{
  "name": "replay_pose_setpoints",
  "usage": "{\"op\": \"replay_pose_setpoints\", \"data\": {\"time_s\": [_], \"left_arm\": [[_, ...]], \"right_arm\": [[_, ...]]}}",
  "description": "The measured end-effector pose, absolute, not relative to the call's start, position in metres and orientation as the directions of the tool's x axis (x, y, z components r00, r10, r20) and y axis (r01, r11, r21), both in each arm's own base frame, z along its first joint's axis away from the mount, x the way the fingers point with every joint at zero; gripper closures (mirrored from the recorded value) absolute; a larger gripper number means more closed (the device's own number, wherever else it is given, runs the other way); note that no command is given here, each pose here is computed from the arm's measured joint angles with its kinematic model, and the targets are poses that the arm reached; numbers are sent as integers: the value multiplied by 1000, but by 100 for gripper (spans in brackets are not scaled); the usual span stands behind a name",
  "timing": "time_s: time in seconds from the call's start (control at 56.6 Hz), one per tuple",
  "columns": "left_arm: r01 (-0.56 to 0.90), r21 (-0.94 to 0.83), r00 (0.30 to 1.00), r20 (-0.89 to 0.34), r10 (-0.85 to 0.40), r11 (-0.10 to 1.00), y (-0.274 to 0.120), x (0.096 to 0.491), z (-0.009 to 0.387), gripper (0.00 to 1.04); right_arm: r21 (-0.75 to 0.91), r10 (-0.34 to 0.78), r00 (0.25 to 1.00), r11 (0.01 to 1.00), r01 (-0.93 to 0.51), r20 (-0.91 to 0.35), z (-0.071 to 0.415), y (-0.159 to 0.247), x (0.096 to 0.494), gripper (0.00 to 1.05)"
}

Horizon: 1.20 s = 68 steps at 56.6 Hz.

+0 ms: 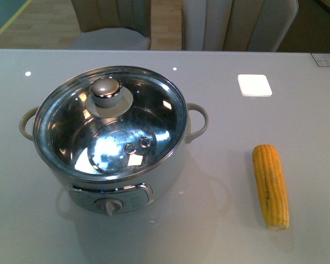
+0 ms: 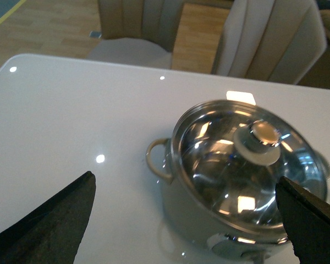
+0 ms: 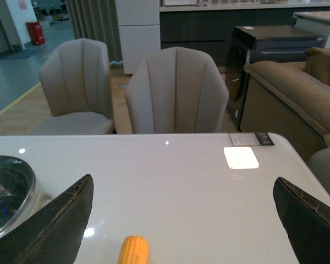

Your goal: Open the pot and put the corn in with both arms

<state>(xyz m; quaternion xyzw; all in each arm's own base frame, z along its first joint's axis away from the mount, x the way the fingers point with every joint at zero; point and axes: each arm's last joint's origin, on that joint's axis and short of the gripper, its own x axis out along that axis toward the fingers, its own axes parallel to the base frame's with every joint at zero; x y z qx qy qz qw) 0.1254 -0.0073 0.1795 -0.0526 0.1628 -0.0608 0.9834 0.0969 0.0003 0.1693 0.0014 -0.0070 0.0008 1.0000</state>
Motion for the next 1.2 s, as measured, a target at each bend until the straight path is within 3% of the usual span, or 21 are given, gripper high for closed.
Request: {"op": "replay_pose_setpoints", "data": {"time_s": [0.336, 0.636, 1.201], "left_arm": [[316, -66, 919, -228, -322, 947, -52, 208, 172, 7], [413, 10, 872, -295, -392, 911, -97, 274, 122, 7], [438, 33, 836, -383, -394, 898, -119, 291, 73, 7]], "right_arm": [[3, 2, 1000, 1000, -2, 14, 169, 0, 97, 9], [3, 2, 1000, 1000, -2, 13, 169, 0, 97, 9], [3, 2, 1000, 1000, -2, 14, 169, 0, 97, 9]]}}
